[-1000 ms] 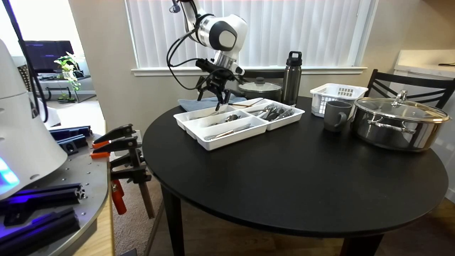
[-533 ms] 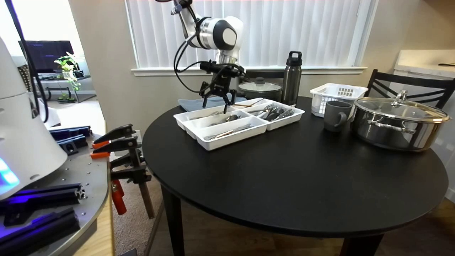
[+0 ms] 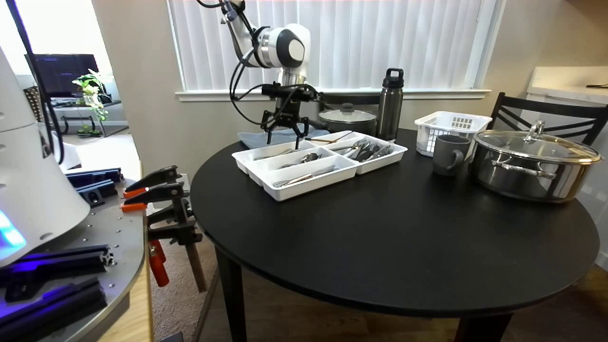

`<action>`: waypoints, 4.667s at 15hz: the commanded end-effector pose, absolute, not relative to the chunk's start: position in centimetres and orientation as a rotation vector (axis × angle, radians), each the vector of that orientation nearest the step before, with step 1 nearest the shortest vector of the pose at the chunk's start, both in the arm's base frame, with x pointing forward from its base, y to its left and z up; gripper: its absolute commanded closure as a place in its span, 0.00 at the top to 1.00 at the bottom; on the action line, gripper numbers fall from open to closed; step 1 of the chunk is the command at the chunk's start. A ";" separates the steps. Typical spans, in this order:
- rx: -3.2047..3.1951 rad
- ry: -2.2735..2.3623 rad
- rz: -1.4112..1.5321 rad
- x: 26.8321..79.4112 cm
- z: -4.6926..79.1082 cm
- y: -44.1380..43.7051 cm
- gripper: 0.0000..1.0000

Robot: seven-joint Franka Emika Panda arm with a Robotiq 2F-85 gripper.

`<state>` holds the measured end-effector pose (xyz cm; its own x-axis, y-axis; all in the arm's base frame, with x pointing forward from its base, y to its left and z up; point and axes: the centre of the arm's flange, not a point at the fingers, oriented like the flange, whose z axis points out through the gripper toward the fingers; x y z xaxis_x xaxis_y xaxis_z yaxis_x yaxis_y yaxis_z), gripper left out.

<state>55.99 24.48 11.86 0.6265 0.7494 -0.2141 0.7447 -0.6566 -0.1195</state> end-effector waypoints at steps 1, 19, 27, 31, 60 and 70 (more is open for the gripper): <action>-2.828 -1.295 0.385 56.4 11.1 24.3 1.00; -2.803 -1.276 0.385 57.9 8.0 25.6 0.73; -2.821 -1.234 0.346 57.5 9.0 25.3 0.21; -2.868 -1.161 0.266 56.9 11.5 25.2 0.05; -3.277 -0.274 0.272 60.7 26.6 10.4 0.01; -3.278 0.003 0.349 61.4 21.9 -6.5 0.01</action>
<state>61.65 -4.09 23.72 0.9770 -0.0210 -0.2123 0.0135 -0.9870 0.1599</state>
